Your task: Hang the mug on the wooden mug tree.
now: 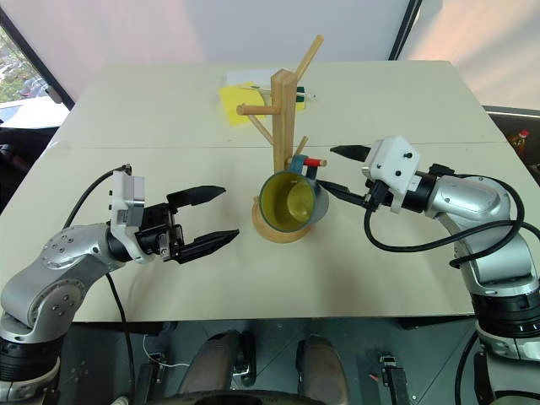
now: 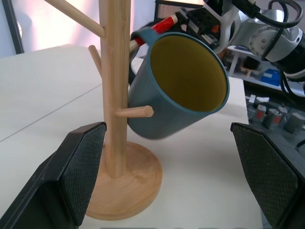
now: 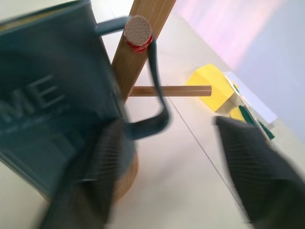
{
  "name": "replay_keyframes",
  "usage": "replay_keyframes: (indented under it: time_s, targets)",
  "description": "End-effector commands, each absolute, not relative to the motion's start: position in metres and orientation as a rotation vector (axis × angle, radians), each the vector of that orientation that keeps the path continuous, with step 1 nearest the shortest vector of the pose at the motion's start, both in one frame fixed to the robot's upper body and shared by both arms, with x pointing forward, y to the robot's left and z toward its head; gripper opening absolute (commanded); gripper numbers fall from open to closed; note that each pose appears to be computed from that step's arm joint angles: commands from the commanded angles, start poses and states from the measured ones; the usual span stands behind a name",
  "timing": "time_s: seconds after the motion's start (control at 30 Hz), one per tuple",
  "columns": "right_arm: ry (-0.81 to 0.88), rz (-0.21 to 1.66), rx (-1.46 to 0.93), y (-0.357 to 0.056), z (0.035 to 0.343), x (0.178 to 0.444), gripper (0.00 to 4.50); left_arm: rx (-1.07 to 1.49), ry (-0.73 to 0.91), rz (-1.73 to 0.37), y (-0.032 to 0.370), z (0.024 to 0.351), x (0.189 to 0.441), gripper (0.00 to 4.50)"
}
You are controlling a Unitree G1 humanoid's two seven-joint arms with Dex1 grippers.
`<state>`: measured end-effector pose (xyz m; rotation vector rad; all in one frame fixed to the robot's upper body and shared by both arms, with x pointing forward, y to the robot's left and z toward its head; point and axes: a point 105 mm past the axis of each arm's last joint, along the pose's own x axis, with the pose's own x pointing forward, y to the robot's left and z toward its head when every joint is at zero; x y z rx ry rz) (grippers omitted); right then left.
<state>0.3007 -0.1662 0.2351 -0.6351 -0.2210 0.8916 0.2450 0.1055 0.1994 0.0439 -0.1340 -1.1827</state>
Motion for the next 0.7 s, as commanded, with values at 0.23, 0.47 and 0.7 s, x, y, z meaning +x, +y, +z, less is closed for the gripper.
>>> replay_keyframes:
  time_s: [0.23,0.47,0.7]
  targets:
    - [-0.232,0.531,-0.28,-0.256,0.229,0.315,3.31,0.048,-0.127,-0.836,0.152,0.192,0.283,4.5]
    - [-0.2,0.394,-0.118,-0.26,0.175,0.334,3.31,0.021,-0.098,-0.428,0.215,0.156,0.311,4.5]
    - [-0.169,0.43,-0.056,-0.235,0.143,0.343,3.31,-0.017,-0.07,-0.262,0.235,0.124,0.309,4.5]
